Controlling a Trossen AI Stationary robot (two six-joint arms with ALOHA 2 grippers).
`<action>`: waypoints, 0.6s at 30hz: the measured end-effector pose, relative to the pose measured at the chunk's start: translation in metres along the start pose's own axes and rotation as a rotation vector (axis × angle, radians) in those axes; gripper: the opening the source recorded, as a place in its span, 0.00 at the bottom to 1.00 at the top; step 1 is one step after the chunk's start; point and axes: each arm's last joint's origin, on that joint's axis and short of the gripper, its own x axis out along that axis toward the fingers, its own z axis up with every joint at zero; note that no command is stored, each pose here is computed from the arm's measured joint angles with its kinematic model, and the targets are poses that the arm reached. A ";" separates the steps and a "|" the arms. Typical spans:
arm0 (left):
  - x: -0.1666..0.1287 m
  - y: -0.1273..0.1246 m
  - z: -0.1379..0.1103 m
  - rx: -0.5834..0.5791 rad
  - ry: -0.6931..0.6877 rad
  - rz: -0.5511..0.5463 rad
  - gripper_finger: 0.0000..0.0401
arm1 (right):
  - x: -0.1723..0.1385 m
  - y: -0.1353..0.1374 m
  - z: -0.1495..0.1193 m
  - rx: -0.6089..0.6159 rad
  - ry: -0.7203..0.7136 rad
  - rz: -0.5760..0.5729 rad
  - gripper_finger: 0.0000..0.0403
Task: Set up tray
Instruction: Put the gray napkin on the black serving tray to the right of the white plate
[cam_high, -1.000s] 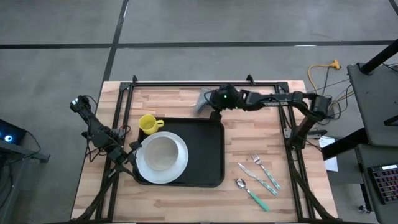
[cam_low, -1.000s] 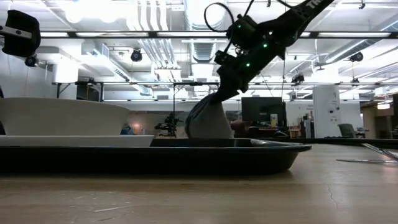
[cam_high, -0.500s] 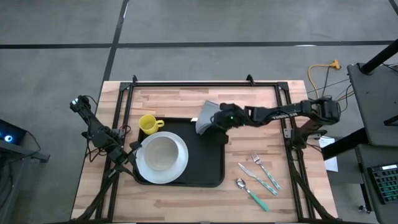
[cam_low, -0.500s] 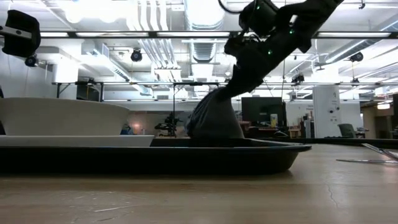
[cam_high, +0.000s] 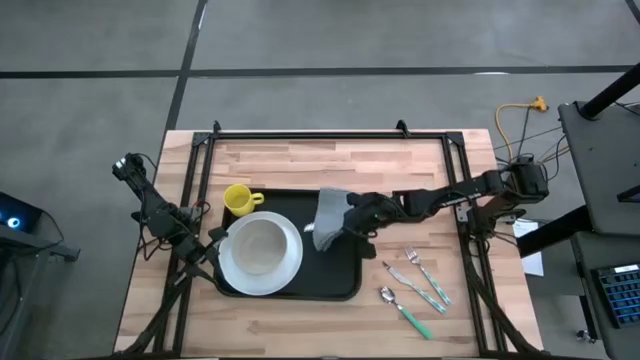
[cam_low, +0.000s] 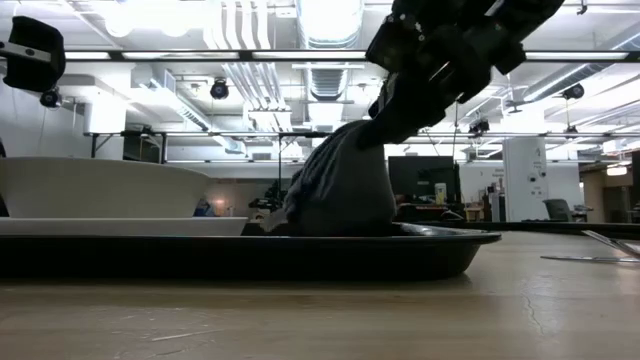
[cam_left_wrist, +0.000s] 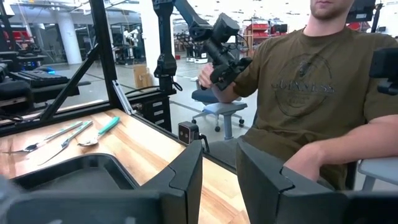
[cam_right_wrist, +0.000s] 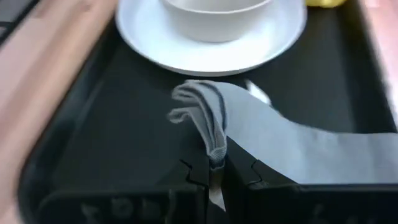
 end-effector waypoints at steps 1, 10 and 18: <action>0.000 0.000 0.000 0.000 0.000 0.000 0.20 | 0.000 0.003 0.000 0.004 0.001 0.016 0.02; 0.000 0.000 0.000 0.000 0.000 0.000 0.20 | 0.001 0.014 -0.001 0.007 0.007 0.139 0.02; 0.000 0.000 0.000 0.000 0.000 0.000 0.20 | 0.001 0.014 -0.001 0.029 0.014 0.145 0.02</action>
